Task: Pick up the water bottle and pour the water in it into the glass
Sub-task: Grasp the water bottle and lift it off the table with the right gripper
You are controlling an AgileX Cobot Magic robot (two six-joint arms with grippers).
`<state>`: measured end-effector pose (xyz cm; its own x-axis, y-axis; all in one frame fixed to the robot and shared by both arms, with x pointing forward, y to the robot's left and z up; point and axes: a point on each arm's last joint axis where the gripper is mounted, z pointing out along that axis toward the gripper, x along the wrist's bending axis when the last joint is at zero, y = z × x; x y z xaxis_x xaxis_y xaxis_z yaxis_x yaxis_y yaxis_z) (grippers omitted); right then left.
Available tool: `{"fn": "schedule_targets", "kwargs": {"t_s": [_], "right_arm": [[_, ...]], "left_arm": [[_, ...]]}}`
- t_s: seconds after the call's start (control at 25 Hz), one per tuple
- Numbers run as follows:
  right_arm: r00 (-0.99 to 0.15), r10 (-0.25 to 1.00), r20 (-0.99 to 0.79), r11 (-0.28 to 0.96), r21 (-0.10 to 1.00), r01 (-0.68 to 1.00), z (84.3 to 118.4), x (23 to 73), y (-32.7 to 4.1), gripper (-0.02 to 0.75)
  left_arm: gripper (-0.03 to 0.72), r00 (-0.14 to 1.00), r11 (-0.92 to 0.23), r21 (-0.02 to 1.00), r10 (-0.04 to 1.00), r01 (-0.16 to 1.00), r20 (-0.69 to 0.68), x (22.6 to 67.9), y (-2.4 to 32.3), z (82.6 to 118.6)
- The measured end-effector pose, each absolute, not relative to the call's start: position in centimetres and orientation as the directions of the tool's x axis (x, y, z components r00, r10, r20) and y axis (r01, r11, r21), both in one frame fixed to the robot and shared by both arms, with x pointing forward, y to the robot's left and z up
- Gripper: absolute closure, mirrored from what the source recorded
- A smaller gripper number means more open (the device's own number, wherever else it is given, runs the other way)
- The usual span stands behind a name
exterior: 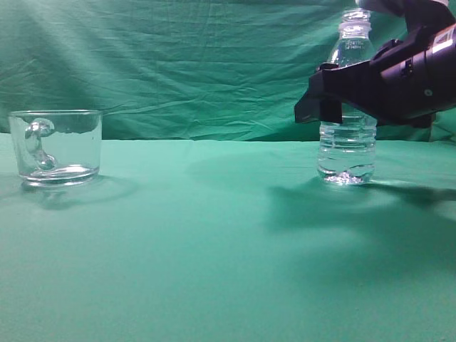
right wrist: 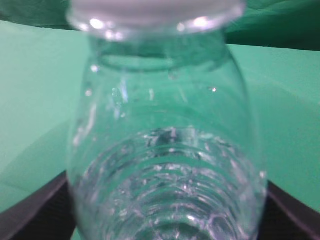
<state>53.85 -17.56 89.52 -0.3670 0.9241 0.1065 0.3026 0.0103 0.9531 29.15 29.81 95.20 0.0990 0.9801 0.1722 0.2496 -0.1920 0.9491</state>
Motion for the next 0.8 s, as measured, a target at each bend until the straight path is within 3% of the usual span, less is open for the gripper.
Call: {"fn": "schedule_targets", "kwargs": {"t_s": [0.08,0.12,0.48,0.52,0.64,0.8], "right_arm": [[-0.368,0.924,0.107,0.007,0.956,0.294,89.53,53.93,-17.52,0.147],[-0.369,0.923,0.107,0.005,0.957,0.29,89.57,53.94,-17.52,0.2],[-0.369,0.923,0.107,0.002,0.959,0.284,89.68,54.04,-17.48,0.199],[-0.369,0.923,0.107,0.002,0.959,0.284,89.68,54.04,-17.48,0.261],[-0.369,0.923,0.107,0.002,0.959,0.284,89.68,54.04,-17.48,0.323],[-0.369,0.923,0.107,0.002,0.959,0.284,89.68,54.04,-17.48,0.316]], "left_arm": [[0.688,0.099,-0.192,0.949,0.98,0.25,0.172,29.15,29.81,95.2],[0.688,0.099,-0.192,0.949,0.98,0.25,0.172,29.15,29.81,95.2],[0.688,0.098,-0.192,0.949,0.98,0.25,0.172,29.15,29.81,95.2],[0.688,0.098,-0.192,0.949,0.98,0.25,0.172,29.15,29.81,95.2],[0.688,0.098,-0.192,0.949,0.98,0.25,0.172,29.15,29.81,95.2],[0.688,0.098,-0.192,0.949,0.98,0.25,0.172,29.15,29.81,95.2]]}}
